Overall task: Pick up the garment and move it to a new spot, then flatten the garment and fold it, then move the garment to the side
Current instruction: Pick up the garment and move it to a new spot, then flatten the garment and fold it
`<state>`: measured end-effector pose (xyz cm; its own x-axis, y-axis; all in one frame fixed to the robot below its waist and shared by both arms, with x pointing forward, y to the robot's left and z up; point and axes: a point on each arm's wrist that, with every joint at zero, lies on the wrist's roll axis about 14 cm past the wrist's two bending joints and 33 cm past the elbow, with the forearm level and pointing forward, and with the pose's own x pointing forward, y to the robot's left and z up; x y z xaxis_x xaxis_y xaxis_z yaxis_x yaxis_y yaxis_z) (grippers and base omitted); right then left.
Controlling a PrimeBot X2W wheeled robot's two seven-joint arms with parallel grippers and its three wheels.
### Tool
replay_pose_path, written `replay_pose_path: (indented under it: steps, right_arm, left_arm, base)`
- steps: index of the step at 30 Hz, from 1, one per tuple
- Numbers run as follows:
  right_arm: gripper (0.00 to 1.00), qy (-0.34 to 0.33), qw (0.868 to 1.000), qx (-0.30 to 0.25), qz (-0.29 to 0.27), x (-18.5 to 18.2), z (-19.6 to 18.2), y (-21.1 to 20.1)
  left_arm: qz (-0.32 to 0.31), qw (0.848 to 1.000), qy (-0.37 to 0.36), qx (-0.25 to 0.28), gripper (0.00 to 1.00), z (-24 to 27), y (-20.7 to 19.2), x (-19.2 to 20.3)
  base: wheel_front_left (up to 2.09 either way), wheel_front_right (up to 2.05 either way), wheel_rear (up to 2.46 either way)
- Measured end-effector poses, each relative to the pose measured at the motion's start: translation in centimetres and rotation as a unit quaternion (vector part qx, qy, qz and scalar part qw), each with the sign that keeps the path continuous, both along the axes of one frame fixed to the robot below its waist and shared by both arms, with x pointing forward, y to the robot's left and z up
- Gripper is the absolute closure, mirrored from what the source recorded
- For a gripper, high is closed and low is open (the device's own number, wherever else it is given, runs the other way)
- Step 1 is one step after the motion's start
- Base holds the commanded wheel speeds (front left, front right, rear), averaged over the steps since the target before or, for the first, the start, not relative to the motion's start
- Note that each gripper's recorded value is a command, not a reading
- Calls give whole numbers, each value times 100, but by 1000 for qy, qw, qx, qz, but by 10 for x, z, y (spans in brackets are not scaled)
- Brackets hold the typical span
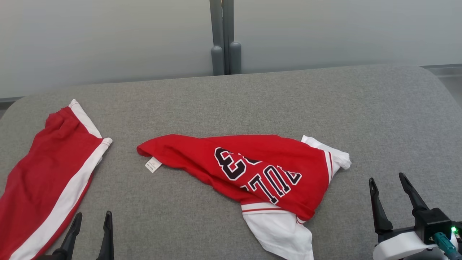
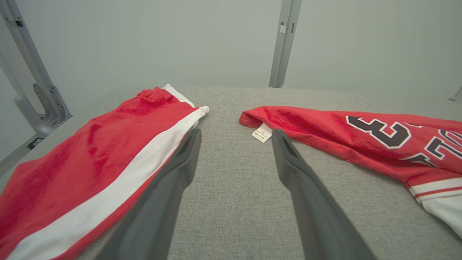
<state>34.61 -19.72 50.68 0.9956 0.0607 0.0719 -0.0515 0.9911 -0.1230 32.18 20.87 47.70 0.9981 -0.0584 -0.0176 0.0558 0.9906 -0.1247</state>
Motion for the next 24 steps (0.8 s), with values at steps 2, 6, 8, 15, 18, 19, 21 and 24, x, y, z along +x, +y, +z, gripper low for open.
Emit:
replay_pose_path:
  steps: [2,6,8,15,18,19,21,24]
  right_arm:
    - [0,1,1000,0,-1,0,0,0]
    - [0,1,1000,0,0,0,-1,0]
    - [0,0,1000,0,0,0,0,0]
    - [0,-1,1000,1,1,0,1,1]
    - [0,-1,1000,1,1,0,1,1]
    - [0,-2,1000,1,1,0,1,1]
    - [0,-2,1000,1,1,1,1,1]
    - [0,-1,1000,1,0,1,0,0]
  left_arm:
    - [0,1000,3,0,0,-1,0,-1]
    - [0,1000,4,0,0,-2,0,-1]
    - [0,1000,4,0,0,-2,0,-1]
    - [-2,1000,0,0,0,0,-1,-1]
    - [-4,1000,0,1,0,0,-2,0]
    - [-5,1000,0,1,0,0,-2,0]
    - [-10,1000,-1,-1,0,1,-6,1]
    - [-22,1000,-4,-10,0,2,-16,7]
  base:
    - [0,0,0]
    - [0,0,0]
    - [0,0,0]
    - [0,0,0]
    - [0,0,0]
    - [0,0,0]
    - [0,0,0]
    - [0,0,0]
